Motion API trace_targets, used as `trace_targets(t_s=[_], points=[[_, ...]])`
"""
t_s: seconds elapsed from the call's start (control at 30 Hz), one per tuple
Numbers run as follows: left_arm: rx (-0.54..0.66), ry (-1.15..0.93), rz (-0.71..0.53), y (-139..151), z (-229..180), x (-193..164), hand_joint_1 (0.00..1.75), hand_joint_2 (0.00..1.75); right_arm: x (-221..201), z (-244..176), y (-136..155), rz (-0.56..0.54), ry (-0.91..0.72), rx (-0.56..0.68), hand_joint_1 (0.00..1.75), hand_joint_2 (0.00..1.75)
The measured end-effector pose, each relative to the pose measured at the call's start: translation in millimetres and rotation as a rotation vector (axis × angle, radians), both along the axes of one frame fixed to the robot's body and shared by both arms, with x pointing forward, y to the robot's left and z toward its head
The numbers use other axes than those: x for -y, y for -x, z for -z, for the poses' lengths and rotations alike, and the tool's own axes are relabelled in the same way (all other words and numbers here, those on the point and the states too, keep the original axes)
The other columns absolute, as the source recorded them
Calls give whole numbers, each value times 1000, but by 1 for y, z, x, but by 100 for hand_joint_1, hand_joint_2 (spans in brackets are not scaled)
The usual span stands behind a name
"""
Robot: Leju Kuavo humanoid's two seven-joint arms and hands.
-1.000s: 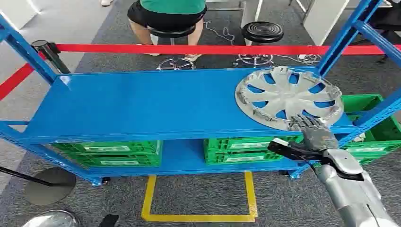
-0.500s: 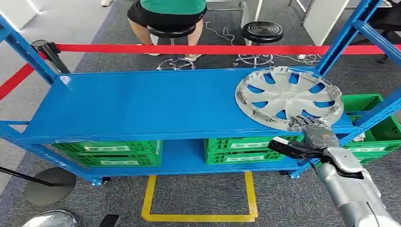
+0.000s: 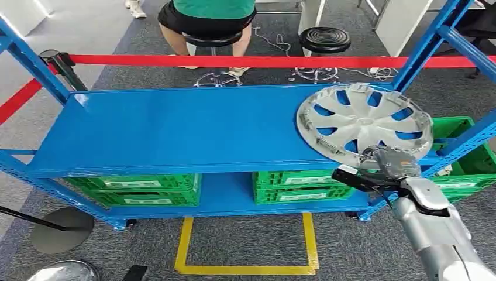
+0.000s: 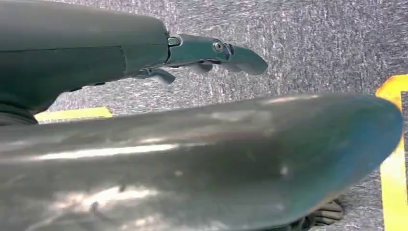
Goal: Take the parts from the cabinet and place them on the table.
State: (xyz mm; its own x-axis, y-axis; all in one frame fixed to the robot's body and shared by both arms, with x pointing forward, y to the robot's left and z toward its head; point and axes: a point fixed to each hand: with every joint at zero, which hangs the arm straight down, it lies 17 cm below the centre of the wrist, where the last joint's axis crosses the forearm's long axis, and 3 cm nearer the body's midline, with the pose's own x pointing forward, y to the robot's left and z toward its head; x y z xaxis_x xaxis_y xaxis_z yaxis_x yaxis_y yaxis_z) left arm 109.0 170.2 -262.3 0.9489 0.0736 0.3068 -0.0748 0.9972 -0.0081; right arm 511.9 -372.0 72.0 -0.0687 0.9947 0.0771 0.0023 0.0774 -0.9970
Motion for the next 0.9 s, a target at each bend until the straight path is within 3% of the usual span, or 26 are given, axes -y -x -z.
trace_targets(t_s=[0.63,0.8,0.9], points=[[2,-4,20,0,0,0,0,0,-12,7,5,-23,36,0,175,175],[5,-45,33,0,1,-8,0,0,-32,3,15,-58,57,35,175,175],[6,-102,55,1,2,-17,0,0,-78,-25,34,-169,108,165,175,175]])
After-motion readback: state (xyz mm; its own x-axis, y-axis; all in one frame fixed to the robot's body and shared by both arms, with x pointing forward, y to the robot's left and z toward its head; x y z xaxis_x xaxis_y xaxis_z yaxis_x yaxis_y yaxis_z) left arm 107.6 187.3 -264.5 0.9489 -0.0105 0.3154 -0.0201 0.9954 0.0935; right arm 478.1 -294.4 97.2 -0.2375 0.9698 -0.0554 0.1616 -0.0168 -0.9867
